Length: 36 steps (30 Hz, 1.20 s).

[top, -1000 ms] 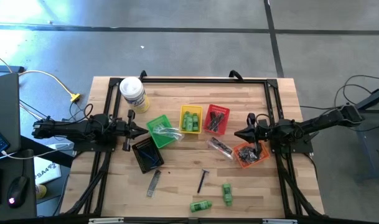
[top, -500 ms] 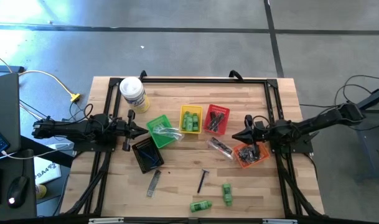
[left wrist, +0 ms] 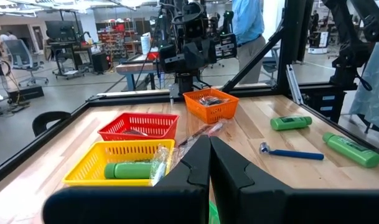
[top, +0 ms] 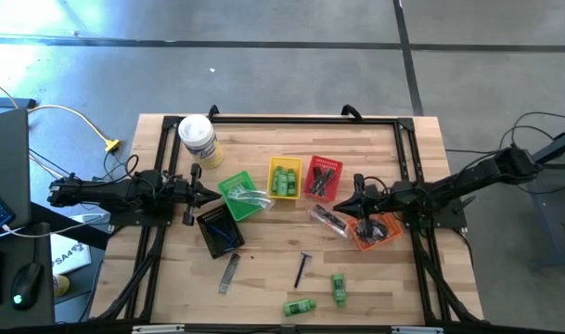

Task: Pick & Place Travel size toiletries
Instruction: Put the blue razor into the black bin

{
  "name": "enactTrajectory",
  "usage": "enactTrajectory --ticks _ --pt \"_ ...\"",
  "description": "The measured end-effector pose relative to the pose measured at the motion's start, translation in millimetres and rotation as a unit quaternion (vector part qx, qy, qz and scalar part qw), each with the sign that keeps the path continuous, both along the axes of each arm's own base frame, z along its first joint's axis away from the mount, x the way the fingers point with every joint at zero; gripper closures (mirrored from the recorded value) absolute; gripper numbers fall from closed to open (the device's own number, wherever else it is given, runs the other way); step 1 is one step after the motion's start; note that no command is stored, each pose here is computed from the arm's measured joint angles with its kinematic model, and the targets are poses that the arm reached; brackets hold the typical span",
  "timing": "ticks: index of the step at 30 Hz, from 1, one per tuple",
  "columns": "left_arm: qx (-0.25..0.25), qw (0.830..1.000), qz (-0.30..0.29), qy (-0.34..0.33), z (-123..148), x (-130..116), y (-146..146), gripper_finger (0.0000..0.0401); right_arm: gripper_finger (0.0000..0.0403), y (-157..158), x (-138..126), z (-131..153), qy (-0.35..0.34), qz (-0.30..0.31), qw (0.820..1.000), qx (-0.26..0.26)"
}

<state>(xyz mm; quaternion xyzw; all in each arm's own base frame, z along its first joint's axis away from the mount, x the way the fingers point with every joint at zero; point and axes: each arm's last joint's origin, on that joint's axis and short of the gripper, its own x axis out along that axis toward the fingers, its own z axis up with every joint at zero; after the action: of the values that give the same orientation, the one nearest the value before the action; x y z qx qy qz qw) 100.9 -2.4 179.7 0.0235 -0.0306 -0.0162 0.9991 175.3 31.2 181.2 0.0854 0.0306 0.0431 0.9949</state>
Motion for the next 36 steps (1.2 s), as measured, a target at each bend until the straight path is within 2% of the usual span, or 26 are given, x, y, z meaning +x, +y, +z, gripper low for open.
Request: enactTrajectory --ticks 7,24,30,36 --pt "0.000 1.000 0.000 -0.001 0.1 0.0 0.0 0.0401 0.0399 2.0 8.9 2.3 0.006 0.004 1.000 -0.001" --pt "-0.015 1.000 -0.002 -0.004 0.9 -0.1 -0.1 0.0401 0.0399 2.7 9.3 4.5 -0.004 0.014 1.000 0.001" --pt "-0.012 1.000 -0.028 -0.003 10.4 1.2 -8.6 0.0401 0.0399 2.7 9.3 4.3 -0.003 0.014 1.000 0.001" --pt "-0.003 0.999 0.015 0.030 22.4 8.0 -20.6 0.0401 0.0399 2.6 9.1 0.5 0.016 0.014 1.000 -0.008"
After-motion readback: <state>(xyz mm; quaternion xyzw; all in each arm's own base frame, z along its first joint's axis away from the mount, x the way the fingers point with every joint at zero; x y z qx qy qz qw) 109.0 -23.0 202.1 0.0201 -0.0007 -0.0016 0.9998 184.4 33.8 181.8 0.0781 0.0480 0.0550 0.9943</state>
